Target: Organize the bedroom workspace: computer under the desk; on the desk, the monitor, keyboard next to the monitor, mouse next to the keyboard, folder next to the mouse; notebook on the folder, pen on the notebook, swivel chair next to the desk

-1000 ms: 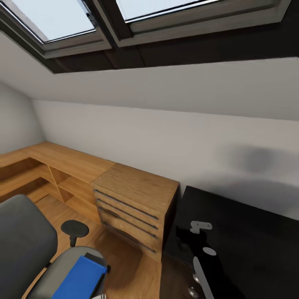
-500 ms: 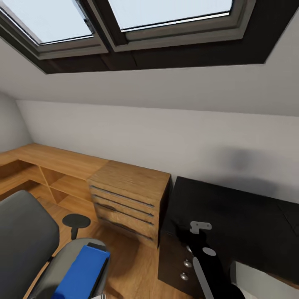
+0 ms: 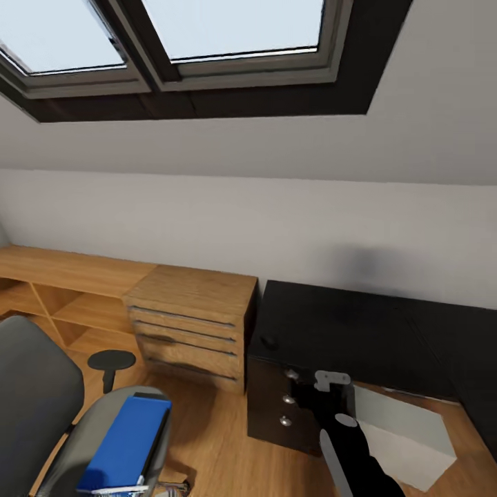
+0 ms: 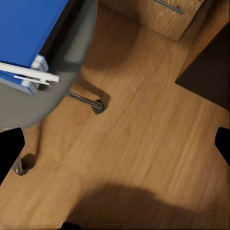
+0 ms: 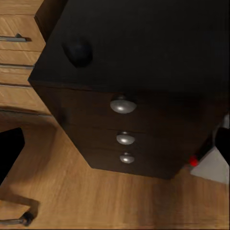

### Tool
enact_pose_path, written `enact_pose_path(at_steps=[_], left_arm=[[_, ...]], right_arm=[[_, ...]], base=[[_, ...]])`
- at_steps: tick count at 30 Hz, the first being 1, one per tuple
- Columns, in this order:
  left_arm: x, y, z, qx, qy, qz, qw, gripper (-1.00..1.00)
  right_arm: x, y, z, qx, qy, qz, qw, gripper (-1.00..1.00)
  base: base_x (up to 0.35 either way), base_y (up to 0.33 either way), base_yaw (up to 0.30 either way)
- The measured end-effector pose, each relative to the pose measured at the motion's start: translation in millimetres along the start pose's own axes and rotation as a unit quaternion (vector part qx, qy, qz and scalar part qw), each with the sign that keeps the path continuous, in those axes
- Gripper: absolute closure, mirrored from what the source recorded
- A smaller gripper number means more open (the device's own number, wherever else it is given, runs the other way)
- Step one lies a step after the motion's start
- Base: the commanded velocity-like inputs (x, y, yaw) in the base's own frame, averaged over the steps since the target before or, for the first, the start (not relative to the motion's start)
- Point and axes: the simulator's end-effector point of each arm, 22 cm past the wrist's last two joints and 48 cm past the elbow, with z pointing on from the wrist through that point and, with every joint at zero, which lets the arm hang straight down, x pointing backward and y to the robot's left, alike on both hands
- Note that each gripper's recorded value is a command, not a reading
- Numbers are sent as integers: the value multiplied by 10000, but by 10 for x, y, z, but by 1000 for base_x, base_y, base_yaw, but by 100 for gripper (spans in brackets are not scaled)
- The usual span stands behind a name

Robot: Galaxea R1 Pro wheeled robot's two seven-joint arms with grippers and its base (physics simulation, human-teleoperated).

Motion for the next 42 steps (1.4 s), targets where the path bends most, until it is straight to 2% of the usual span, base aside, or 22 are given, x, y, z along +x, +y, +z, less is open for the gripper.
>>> enact_pose_path(at_steps=[6,15,23,34,38,42], left_arm=[[1,-6,-2,10,1,4,10000,-100],[4,-16,-3,25,3,12,10000,-100],[5,-7,0,20,10,-2,10000,-100],[13,9,2,5,25,-15,10000,-100],[12,8,0,6,20,-12,10000,-100],[13,8,-1,6,20,-12,10000,-100]], right_arm=[[264,1,69,18,196,-25,9998,-100],[269,-23,98,57,46,-12,10000,-100],[522,-56,143,102,286,-47,9995,-100],[1286,-129,197,183,931,-164,9954,-100],[1694,-162,194,213,964,-161,9950,-100],[1875,-161,171,206,1039,-209,9942,-100]], base=[[-258,-68,-296],[-164,-14,-298],[-317,22,-268],[-284,144,-40],[-52,29,-2],[-14,7,-1]])
